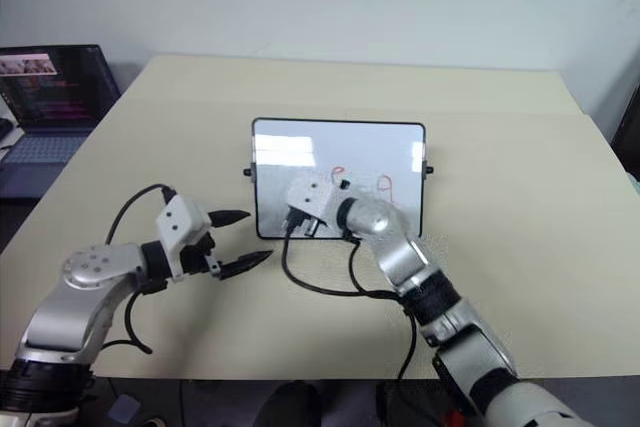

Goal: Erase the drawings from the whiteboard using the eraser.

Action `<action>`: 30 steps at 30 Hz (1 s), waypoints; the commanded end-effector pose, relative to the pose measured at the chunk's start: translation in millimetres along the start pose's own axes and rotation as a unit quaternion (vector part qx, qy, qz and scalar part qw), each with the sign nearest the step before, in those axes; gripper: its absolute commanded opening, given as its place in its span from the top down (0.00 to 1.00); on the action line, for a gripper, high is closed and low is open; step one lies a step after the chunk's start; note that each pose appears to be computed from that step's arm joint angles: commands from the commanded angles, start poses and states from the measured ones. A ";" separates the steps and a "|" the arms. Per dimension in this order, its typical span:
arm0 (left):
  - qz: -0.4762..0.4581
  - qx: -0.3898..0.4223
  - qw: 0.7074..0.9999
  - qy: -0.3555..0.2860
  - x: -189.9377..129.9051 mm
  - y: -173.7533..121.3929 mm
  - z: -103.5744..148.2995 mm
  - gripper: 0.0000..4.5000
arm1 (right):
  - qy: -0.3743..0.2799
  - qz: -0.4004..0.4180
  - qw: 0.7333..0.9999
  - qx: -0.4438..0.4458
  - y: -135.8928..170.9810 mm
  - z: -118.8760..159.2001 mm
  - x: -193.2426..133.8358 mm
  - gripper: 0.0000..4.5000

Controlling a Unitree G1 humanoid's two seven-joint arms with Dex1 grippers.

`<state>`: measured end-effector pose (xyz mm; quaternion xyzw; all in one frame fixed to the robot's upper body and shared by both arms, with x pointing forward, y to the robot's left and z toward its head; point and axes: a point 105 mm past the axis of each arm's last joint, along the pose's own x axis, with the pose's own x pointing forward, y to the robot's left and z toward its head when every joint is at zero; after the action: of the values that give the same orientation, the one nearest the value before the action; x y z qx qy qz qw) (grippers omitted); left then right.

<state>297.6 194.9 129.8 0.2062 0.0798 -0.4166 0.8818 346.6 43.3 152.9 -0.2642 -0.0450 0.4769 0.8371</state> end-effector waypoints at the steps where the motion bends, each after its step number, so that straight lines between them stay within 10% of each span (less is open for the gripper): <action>1: -0.010 0.027 0.999 -0.025 2.2 -3.6 16.9 0.00 | -0.055 -0.007 0.998 0.040 -2.8 27.5 -29.6 0.78; 30: -0.019 0.031 0.998 -0.044 10.1 -7.7 24.8 0.00 | -0.005 -0.053 0.994 0.092 7.2 1.9 -91.6 0.78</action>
<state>298.7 175.4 136.0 0.2054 0.0560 -0.4449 0.8699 298.3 -27.8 155.0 -0.1734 0.0117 0.4299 0.8860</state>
